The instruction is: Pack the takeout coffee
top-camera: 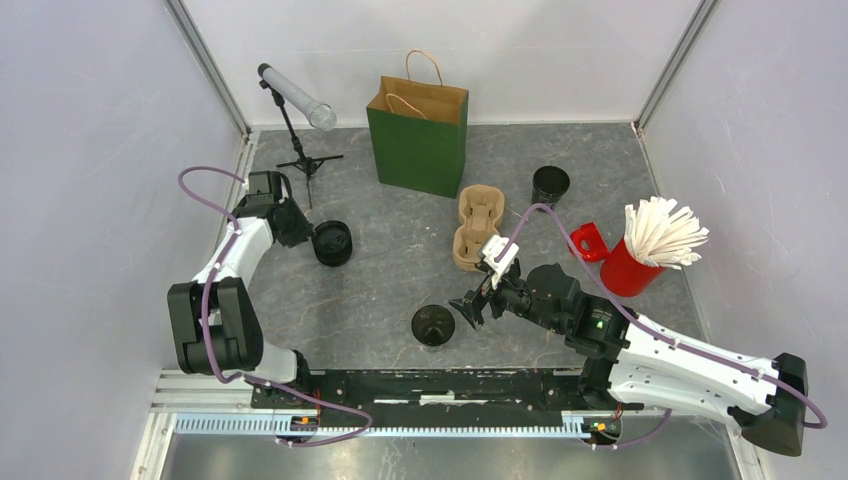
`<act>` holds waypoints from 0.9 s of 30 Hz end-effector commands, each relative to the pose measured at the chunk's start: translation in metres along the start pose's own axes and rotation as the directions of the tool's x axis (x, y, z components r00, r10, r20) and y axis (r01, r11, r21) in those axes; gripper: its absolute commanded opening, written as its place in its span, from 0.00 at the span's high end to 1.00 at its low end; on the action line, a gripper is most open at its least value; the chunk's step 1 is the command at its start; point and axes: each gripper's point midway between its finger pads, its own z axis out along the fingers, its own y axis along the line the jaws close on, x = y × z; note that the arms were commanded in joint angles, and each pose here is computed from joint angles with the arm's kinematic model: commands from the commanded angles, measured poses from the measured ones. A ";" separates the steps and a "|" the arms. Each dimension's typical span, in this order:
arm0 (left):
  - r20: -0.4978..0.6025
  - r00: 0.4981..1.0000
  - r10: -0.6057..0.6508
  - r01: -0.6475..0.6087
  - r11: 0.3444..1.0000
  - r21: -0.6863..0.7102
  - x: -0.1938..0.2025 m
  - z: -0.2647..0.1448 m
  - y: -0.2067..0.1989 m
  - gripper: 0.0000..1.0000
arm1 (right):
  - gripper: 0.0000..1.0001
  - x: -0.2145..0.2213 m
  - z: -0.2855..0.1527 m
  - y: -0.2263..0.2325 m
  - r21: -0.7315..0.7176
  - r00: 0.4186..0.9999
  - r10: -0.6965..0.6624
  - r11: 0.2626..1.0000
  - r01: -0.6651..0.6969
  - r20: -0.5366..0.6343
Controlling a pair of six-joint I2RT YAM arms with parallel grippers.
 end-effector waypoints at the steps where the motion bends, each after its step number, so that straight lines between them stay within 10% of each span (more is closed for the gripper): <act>1: 0.019 1.000 0.022 -0.023 0.999 0.034 -0.011 -0.004 -0.008 0.68 | 0.03 -0.014 -0.001 0.003 -0.015 0.999 -0.003 1.000 0.004 0.051; 27: 0.001 0.999 0.034 -0.034 0.997 0.067 -0.007 -0.006 -0.014 0.86 | 0.03 -0.013 0.001 0.010 -0.050 0.999 -0.002 0.999 0.004 0.045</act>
